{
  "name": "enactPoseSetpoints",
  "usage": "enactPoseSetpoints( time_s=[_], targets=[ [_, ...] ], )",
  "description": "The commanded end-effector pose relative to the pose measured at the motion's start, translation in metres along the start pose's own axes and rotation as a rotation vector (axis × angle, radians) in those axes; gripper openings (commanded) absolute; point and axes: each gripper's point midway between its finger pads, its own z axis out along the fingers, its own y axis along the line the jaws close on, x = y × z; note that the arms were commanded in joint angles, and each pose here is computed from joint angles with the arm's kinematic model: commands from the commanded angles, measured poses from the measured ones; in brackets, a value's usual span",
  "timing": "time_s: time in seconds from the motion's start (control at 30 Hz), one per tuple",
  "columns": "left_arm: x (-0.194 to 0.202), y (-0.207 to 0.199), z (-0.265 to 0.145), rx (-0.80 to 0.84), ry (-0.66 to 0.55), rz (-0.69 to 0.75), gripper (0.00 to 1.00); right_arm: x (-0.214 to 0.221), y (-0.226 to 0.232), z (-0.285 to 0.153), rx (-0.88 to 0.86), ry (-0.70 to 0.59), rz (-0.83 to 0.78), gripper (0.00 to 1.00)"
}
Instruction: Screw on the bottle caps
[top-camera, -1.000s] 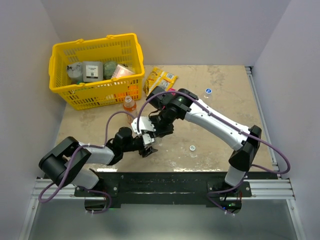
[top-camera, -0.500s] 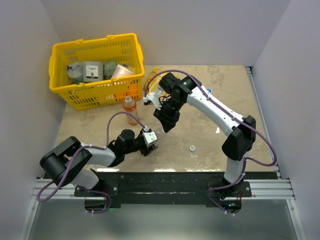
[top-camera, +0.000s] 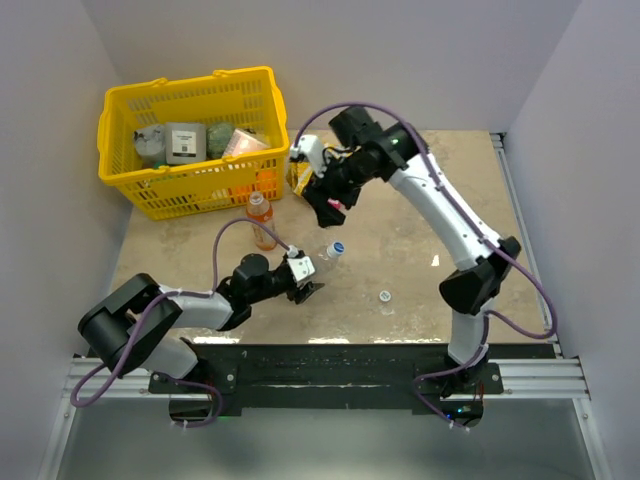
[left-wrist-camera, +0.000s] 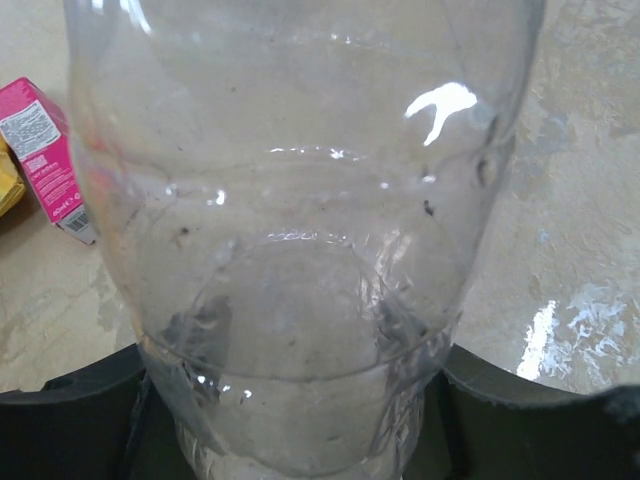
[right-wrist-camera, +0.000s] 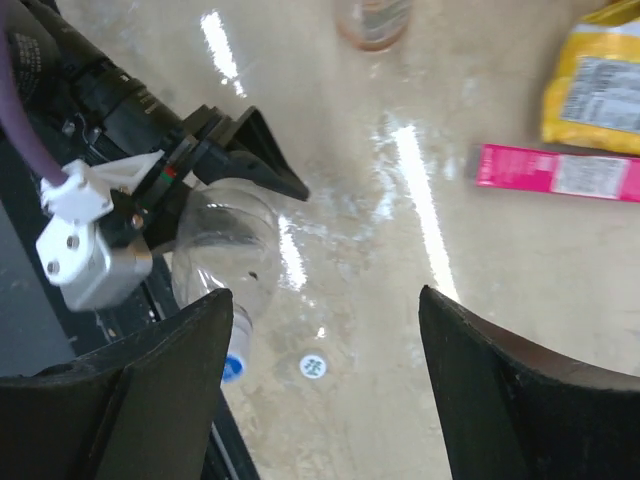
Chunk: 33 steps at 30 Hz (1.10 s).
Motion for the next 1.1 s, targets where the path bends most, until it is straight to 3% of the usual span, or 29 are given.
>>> enactPoseSetpoints(
  time_s=[0.0,0.1,0.13,0.23,0.33,0.43,0.7,1.07],
  targets=[
    [-0.018,-0.009,-0.001,0.071,-0.060,0.004,0.00,0.007,0.022,-0.064,0.015,-0.065,-0.051,0.77],
    [-0.018,-0.018,-0.006,0.148,-0.064,0.011,0.00,0.015,0.050,-0.084,-0.072,-0.128,-0.269,0.70],
    [-0.018,-0.022,-0.007,0.177,-0.064,0.021,0.00,0.017,0.056,-0.087,-0.100,-0.159,-0.462,0.69],
    [-0.017,-0.034,-0.011,0.296,-0.048,0.034,0.00,0.033,0.070,-0.087,-0.043,-0.140,-0.779,0.70],
    [-0.017,-0.043,-0.013,0.380,-0.038,0.042,0.00,0.053,0.087,-0.074,-0.075,-0.086,-1.020,0.70],
    [-0.019,-0.046,-0.013,0.417,-0.039,0.061,0.00,0.063,0.104,-0.063,-0.154,-0.065,-1.151,0.69],
    [-0.028,-0.044,-0.009,0.441,-0.049,0.114,0.00,0.066,0.109,-0.046,-0.196,-0.043,-1.316,0.64],
    [-0.042,-0.039,-0.007,0.434,-0.092,0.118,0.00,0.081,0.110,-0.033,-0.252,0.009,-1.341,0.52]
  ],
)
